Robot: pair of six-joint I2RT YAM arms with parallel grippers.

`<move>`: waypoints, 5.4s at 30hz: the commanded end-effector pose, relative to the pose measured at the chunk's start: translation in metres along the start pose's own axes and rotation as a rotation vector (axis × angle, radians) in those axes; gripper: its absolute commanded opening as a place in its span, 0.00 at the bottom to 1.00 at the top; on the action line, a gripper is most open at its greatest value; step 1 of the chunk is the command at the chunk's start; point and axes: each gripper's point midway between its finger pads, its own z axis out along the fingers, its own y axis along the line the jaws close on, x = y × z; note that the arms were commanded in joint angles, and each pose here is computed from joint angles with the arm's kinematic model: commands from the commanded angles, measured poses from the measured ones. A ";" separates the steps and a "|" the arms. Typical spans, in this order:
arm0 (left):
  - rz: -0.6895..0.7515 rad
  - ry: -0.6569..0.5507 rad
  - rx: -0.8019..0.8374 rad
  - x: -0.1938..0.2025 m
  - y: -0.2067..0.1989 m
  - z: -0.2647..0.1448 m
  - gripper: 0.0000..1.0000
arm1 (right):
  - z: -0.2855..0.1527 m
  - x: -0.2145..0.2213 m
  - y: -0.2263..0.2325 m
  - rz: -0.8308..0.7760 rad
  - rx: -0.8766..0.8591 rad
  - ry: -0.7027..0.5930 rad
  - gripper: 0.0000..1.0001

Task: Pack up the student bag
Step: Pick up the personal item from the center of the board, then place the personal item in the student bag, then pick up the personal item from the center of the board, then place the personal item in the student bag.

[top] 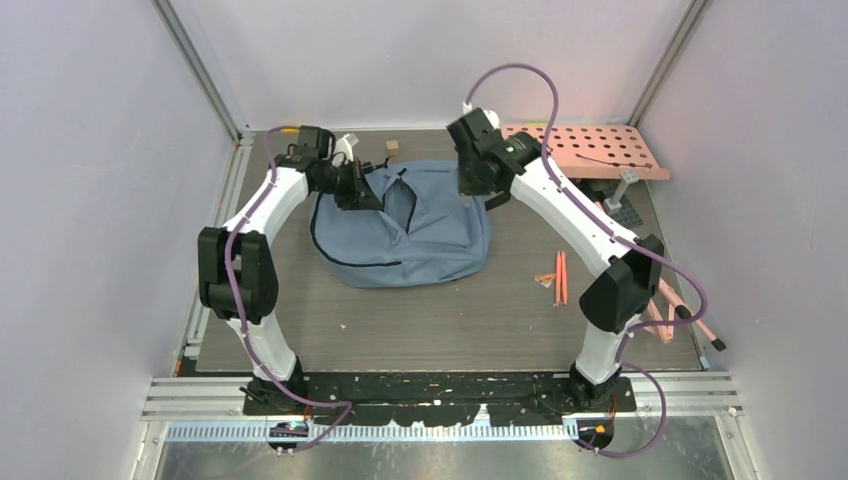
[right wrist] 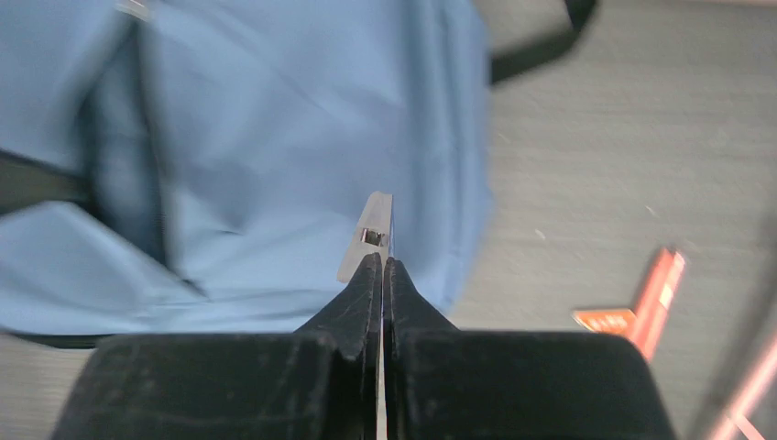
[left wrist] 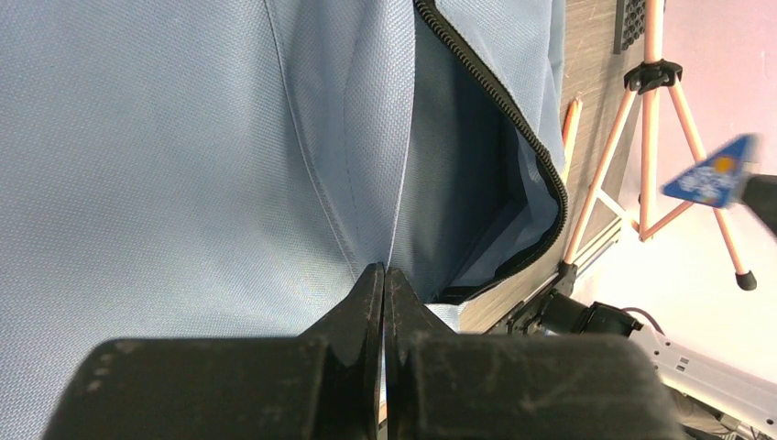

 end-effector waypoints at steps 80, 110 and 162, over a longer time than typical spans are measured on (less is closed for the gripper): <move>0.043 -0.064 0.036 -0.005 -0.015 -0.022 0.00 | 0.069 0.167 -0.192 0.919 0.366 0.138 0.49; 0.032 -0.051 0.023 -0.008 -0.010 -0.017 0.00 | 0.099 0.181 -0.182 0.912 0.362 0.249 0.37; 0.027 -0.057 0.047 -0.010 -0.012 -0.019 0.00 | -0.049 -0.059 0.089 0.015 -0.342 -0.245 0.03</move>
